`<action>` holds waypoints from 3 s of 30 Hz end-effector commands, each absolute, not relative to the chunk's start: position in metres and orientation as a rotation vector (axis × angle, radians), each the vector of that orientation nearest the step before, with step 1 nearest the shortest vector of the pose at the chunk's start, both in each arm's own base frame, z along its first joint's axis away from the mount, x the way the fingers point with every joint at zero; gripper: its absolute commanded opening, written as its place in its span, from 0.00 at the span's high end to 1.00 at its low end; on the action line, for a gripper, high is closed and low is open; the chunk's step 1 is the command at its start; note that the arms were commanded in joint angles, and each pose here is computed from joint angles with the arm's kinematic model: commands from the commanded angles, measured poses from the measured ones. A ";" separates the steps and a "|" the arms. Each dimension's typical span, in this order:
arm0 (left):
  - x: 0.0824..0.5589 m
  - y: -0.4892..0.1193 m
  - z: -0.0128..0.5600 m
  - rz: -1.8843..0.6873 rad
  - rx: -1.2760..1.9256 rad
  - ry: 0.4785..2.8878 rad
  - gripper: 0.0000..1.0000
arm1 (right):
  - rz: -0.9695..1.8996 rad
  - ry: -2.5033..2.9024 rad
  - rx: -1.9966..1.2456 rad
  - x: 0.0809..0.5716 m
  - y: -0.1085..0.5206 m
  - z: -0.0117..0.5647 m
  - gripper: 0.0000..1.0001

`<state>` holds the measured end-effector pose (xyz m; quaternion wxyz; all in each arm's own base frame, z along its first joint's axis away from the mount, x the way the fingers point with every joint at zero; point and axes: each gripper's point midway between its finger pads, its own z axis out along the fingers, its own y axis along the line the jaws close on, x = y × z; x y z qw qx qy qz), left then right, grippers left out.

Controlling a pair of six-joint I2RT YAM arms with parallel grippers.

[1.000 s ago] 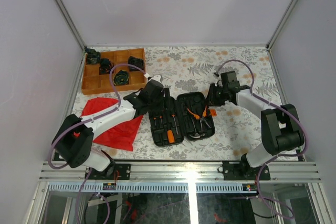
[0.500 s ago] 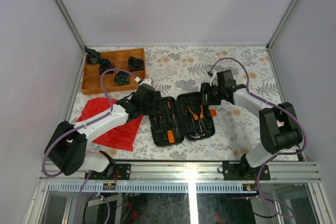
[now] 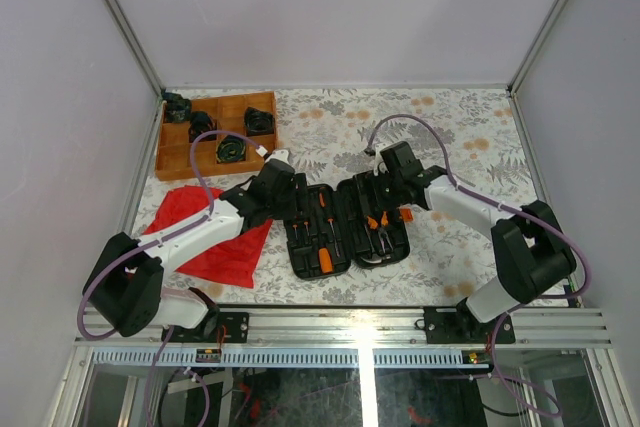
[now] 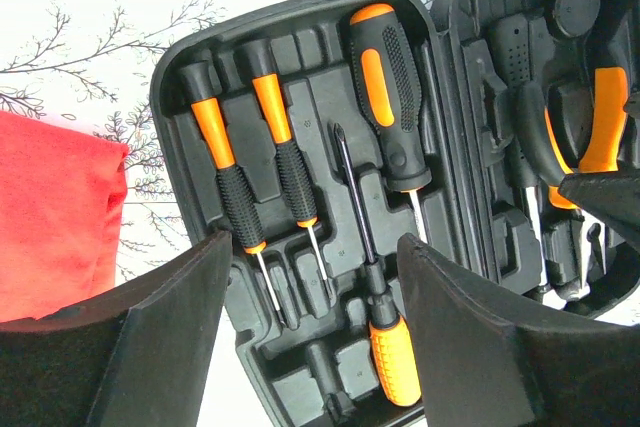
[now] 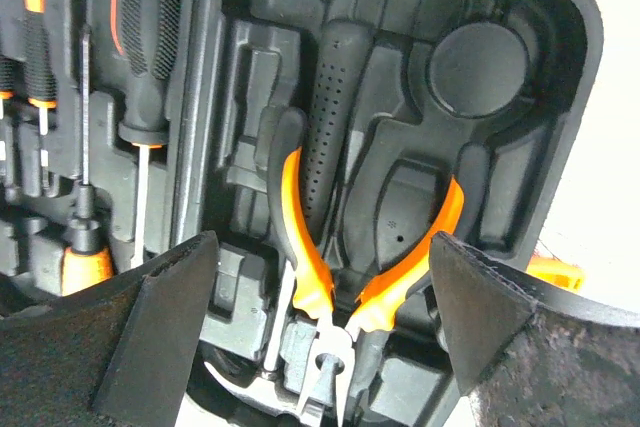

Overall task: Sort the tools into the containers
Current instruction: Place the pliers in the storage box.

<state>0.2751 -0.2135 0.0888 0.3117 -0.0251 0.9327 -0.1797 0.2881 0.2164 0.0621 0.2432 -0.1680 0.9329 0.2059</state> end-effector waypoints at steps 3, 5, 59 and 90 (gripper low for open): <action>0.276 -0.213 0.092 -0.483 -0.058 2.452 0.34 | 0.308 2.540 -0.530 0.297 0.208 0.062 0.06; 0.276 -0.212 0.092 -0.483 -0.059 2.453 0.34 | 0.300 2.542 -0.543 0.295 0.211 0.060 0.04; 0.278 -0.212 0.087 -0.502 -0.065 2.470 0.34 | 0.003 2.640 -0.415 0.287 0.185 0.047 0.38; 0.280 -0.218 0.070 -0.673 -0.148 2.475 0.35 | 0.180 2.316 -0.231 0.289 0.176 0.113 0.05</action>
